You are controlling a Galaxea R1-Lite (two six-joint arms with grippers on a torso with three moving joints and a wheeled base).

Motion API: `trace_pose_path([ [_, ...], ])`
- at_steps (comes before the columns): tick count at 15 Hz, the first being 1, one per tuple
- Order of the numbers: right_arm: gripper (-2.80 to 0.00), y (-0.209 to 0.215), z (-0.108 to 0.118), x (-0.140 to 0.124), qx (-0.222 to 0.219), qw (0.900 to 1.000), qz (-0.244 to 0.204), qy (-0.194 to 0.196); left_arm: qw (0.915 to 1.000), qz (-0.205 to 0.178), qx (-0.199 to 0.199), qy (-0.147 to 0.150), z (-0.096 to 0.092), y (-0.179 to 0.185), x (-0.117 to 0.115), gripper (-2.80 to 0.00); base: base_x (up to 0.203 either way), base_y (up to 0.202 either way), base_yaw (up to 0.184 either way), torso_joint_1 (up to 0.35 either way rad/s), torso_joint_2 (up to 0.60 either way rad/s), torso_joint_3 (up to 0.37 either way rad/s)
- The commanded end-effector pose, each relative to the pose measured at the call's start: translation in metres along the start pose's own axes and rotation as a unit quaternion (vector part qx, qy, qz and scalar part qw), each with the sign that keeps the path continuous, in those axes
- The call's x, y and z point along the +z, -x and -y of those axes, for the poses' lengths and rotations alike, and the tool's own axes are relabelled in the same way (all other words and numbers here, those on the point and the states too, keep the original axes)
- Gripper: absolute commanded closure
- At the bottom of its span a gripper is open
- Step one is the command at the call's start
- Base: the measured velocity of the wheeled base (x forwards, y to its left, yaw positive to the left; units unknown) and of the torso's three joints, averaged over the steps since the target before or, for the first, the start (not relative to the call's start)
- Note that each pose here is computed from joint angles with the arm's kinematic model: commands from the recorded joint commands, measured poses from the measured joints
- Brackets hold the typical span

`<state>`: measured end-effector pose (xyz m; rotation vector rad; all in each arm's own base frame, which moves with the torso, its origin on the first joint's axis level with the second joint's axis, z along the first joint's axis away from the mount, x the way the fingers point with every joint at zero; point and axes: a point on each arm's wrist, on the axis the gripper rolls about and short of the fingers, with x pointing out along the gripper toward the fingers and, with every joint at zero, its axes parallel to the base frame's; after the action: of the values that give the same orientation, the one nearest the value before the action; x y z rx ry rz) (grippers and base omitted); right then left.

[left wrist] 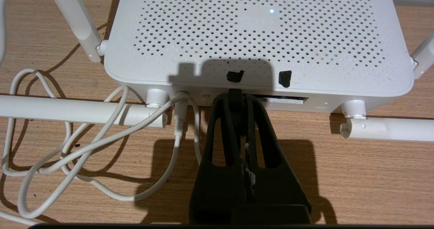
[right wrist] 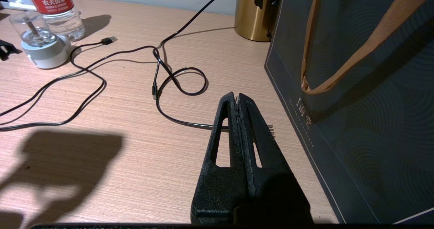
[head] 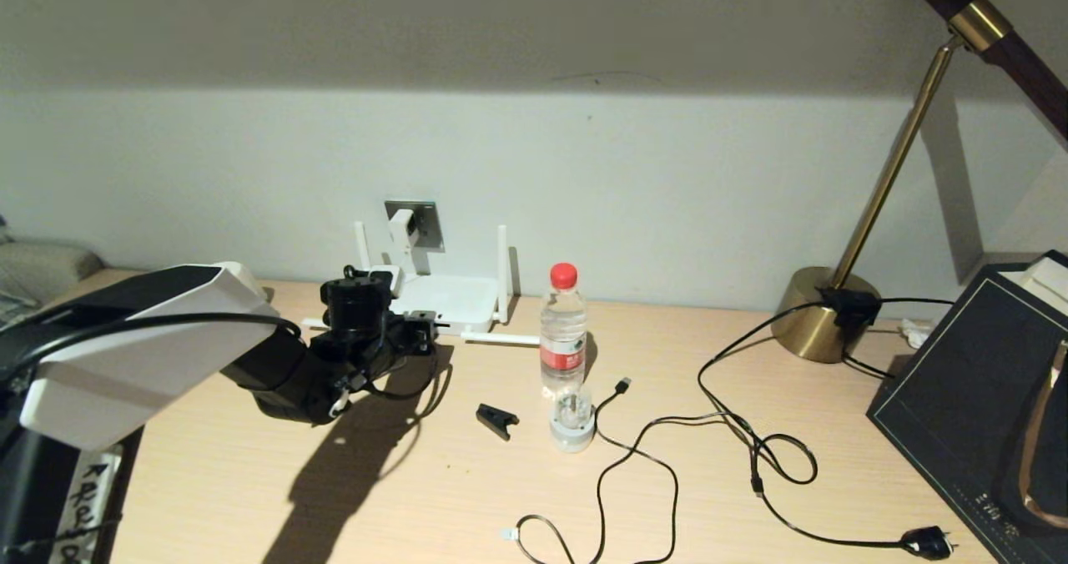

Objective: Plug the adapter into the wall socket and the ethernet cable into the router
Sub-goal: Hand it to the other hand

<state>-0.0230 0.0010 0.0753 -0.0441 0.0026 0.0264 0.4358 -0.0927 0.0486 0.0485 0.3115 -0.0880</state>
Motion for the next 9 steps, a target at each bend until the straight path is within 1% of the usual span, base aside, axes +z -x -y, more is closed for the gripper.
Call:
trace_pose_path([
  [1,0.00,-0.0001,0.0000,0.0000,0.000,1.000,-0.001,0.000,1.0000,-0.005,0.000,0.000,0.0004,-0.0024,-0.0053,0.00,0.000,0.000,0.000,0.000,0.00,0.000],
  [9,0.00,-0.0001,0.0000,0.0000,0.001,1.000,-0.001,0.000,1.0000,-0.007,0.003,-0.001,0.0003,-0.0023,-0.0069,0.00,0.000,0.000,0.000,0.000,0.00,0.000],
])
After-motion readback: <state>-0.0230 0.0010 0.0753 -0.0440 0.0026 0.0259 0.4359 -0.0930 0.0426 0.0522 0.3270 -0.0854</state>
